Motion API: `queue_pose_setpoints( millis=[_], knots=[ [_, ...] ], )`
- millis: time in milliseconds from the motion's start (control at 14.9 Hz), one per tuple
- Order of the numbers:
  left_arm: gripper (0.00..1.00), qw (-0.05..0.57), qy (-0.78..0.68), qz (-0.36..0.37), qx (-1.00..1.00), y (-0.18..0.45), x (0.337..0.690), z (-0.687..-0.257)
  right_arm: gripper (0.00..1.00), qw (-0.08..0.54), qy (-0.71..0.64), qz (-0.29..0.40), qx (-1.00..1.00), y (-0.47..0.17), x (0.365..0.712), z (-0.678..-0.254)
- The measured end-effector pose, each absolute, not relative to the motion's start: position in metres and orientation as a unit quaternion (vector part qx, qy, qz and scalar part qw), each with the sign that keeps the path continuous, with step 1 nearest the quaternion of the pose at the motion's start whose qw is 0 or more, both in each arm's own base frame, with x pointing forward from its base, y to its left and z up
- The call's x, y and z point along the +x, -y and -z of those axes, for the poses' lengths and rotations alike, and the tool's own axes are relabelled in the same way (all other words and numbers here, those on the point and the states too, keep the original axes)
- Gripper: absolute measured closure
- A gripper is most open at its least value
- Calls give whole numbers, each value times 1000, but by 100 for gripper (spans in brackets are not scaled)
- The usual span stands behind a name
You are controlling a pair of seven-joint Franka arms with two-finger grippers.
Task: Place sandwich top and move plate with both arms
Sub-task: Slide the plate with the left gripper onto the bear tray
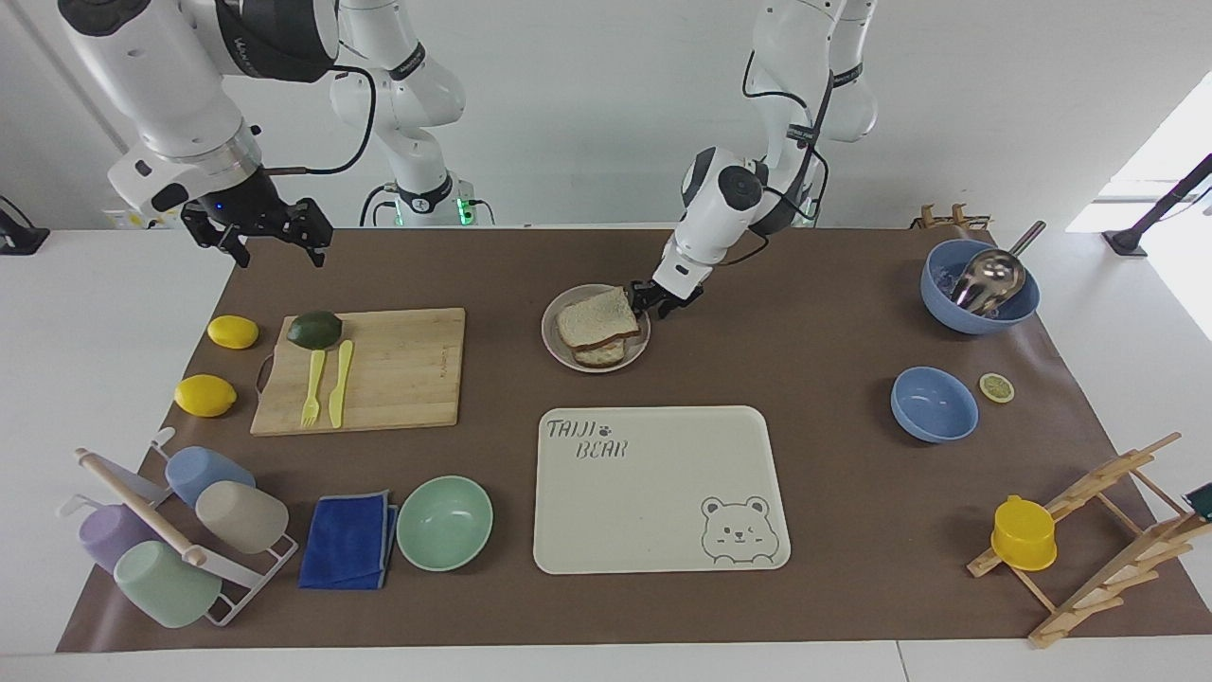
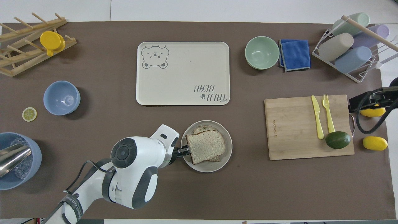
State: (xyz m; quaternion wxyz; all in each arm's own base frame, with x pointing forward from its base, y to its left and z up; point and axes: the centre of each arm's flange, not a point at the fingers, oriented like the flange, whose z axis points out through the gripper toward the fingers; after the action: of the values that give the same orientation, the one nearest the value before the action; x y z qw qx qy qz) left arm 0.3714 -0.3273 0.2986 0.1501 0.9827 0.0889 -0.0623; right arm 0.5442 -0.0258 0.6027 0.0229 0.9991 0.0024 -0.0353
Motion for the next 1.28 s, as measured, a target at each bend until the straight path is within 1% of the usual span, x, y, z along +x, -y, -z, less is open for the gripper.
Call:
queue_pose_setpoints(
  millis=[67, 135, 202, 269, 337, 404, 471, 538, 808, 942, 1077, 1279],
  knots=[
    [56, 151, -91, 63, 982, 327, 372, -299, 0, 23, 3, 34, 999, 27, 544, -603],
    [56, 152, -91, 63, 982, 327, 372, -299, 0, 23, 7, 33, 999, 30, 544, -603],
    [65, 152, -92, 63, 982, 327, 372, -299, 0, 23, 11, 34, 999, 34, 544, -603],
    [75, 152, -91, 62, 982, 328, 371, -299, 0, 23, 15, 34, 999, 38, 544, -603],
    [75, 153, -91, 62, 982, 328, 371, -299, 0, 22, 17, 34, 999, 41, 544, -603],
    [79, 153, -91, 61, 982, 329, 371, -299, 0, 22, 19, 34, 999, 42, 544, -603],
    [89, 155, -91, 60, 982, 330, 371, -300, 0, 22, 18, 34, 999, 41, 544, -603],
    [96, 157, -90, 59, 982, 331, 371, -303, 0, 22, 17, 34, 999, 40, 544, -603],
    [96, 158, -93, 59, 981, 330, 373, -303, 0, 23, 14, 34, 999, 37, 544, -603],
    [96, 162, -104, 57, 980, 323, 383, -307, 0, 23, 14, 34, 999, 37, 544, -603],
    [96, 168, -114, 75, 976, 312, 407, -325, 0, 23, 14, 34, 999, 37, 544, -603],
    [96, 196, -119, 92, 969, 286, 465, -384, 0, 23, 14, 34, 999, 37, 544, -603]
  ],
)
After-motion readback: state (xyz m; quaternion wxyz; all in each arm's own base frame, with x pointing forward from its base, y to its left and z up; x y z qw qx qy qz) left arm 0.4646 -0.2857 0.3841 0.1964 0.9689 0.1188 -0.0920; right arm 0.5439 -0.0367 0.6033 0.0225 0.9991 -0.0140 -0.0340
